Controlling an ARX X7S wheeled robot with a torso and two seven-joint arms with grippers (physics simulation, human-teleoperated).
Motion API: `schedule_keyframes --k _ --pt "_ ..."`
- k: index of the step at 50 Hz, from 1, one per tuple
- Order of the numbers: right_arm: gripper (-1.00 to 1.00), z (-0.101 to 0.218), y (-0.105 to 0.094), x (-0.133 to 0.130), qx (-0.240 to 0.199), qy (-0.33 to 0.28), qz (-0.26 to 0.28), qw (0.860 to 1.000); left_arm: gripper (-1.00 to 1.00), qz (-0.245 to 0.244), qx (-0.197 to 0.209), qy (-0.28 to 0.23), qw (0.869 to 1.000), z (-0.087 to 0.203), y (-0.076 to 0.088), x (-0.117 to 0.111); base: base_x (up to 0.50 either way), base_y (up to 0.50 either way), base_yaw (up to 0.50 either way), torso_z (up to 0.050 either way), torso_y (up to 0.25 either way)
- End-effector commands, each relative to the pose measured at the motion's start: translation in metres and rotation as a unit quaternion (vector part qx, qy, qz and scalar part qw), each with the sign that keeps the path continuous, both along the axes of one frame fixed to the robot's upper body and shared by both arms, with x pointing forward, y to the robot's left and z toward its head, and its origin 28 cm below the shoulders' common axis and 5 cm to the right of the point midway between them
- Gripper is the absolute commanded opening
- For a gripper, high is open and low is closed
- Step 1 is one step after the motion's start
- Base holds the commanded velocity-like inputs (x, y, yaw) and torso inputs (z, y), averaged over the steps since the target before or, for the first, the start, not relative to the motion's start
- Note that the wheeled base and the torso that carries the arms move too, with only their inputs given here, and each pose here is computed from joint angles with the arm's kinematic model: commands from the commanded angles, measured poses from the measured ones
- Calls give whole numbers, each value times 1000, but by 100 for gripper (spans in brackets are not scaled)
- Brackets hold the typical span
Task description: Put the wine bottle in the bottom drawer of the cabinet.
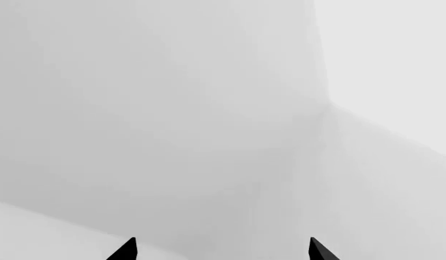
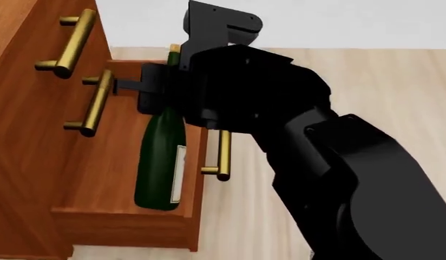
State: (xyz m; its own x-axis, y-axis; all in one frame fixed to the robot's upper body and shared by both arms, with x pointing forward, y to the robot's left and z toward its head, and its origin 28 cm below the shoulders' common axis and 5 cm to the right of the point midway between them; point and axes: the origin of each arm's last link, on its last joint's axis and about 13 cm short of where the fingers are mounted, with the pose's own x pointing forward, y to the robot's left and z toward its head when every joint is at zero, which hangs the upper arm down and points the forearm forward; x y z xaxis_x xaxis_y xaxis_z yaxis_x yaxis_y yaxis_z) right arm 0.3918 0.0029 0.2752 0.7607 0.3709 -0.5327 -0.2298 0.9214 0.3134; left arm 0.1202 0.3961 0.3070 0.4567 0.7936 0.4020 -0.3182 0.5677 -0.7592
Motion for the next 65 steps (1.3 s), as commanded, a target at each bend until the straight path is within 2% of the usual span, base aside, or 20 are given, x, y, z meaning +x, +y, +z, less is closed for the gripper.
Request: schedule_keyframes --k 1,13,24,31,50,58,63,64,65 --pt "-100 -44 2 -10 -104 54 23 993 100 0 0 0 1000 -1 0 1 0 0 0 0 -205" --pt "-100 -46 3 -12 -136 33 57 989 100 0 0 1 1000 -9 0 0 0 0 0 0 -205" --pt "-100 -48 4 -16 -149 41 79 985 100 -1 -2 1 1000 -9 0 1 0 0 0 0 -205" --pt "-100 -47 2 -13 -148 47 49 987 100 -1 -2 1 1000 -10 0 0 0 0 0 0 -203" --pt "-100 -42 0 -11 -151 43 25 987 100 -5 -7 0 1000 -10 0 1 12 3 9 0 -189" --pt "-100 -42 -2 -10 -156 55 -15 986 100 -8 -14 0 1000 -8 1 1 9 6 11 0 -46" --pt "-100 -42 -3 -9 -155 53 -13 986 100 -9 -17 -3 1000 -2 1 1 5 4 7 0 -19" --pt "100 -41 -3 -9 -158 53 -16 986 100 -8 -17 -3 1000 -2 1 1 14 4 7 0 -20" --pt "100 -40 -4 -9 -152 54 -14 987 100 -10 -15 -2 1000 -7 0 2 0 4 6 0 -20"
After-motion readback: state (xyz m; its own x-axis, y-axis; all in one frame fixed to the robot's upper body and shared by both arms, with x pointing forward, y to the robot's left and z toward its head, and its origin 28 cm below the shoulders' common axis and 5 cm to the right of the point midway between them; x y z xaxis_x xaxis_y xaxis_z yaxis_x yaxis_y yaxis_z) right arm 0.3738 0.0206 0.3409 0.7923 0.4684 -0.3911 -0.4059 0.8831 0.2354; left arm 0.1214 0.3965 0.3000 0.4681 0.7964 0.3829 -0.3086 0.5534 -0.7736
